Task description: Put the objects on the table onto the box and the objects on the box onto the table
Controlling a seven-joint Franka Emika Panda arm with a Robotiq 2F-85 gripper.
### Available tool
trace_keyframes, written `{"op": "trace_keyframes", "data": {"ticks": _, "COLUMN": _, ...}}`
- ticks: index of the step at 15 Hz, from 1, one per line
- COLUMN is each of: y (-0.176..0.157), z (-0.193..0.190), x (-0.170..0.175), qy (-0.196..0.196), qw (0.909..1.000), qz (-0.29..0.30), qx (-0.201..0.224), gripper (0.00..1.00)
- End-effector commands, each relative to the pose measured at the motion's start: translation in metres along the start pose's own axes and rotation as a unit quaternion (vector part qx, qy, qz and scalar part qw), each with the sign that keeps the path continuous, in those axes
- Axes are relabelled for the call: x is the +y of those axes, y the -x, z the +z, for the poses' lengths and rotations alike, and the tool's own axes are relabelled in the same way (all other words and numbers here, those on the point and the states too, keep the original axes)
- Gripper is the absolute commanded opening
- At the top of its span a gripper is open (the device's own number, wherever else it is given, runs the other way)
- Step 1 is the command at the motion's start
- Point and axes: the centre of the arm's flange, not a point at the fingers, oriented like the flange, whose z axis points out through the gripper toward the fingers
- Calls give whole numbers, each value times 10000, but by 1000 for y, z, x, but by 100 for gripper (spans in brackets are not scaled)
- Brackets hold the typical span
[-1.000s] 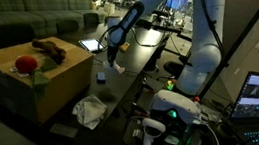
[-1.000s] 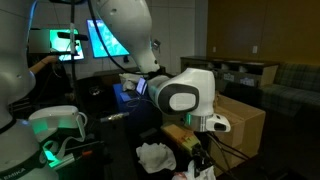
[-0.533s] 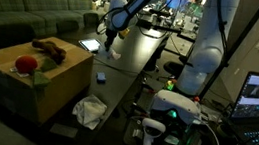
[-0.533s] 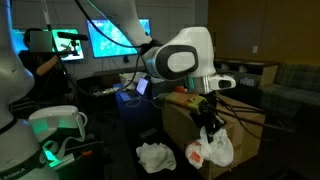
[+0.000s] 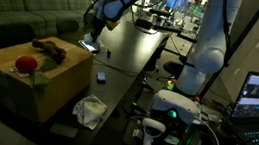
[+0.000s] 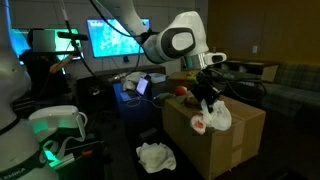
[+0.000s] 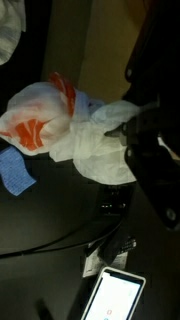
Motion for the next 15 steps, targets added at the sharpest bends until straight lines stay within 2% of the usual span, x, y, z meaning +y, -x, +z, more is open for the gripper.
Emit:
{"op": "trace_keyframes", "data": {"ticks": 1, "y": -43, "z": -4, "x": -27, "qy": 42, "qw": 9999, "qz": 94, "qx": -8, "gripper": 1}}
{"op": "trace_keyframes", "data": {"ticks": 7, "y": -80, "z": 5, "x": -65, "qy": -131, "qw": 9992, "qz": 214, "qx": -298, "gripper": 1}}
{"op": "trace_keyframes", "data": {"ticks": 15, "y": -102, "z": 17, "x": -99, "qy": -225, "qw": 9978, "qz": 313, "qx": -535, "gripper": 1}}
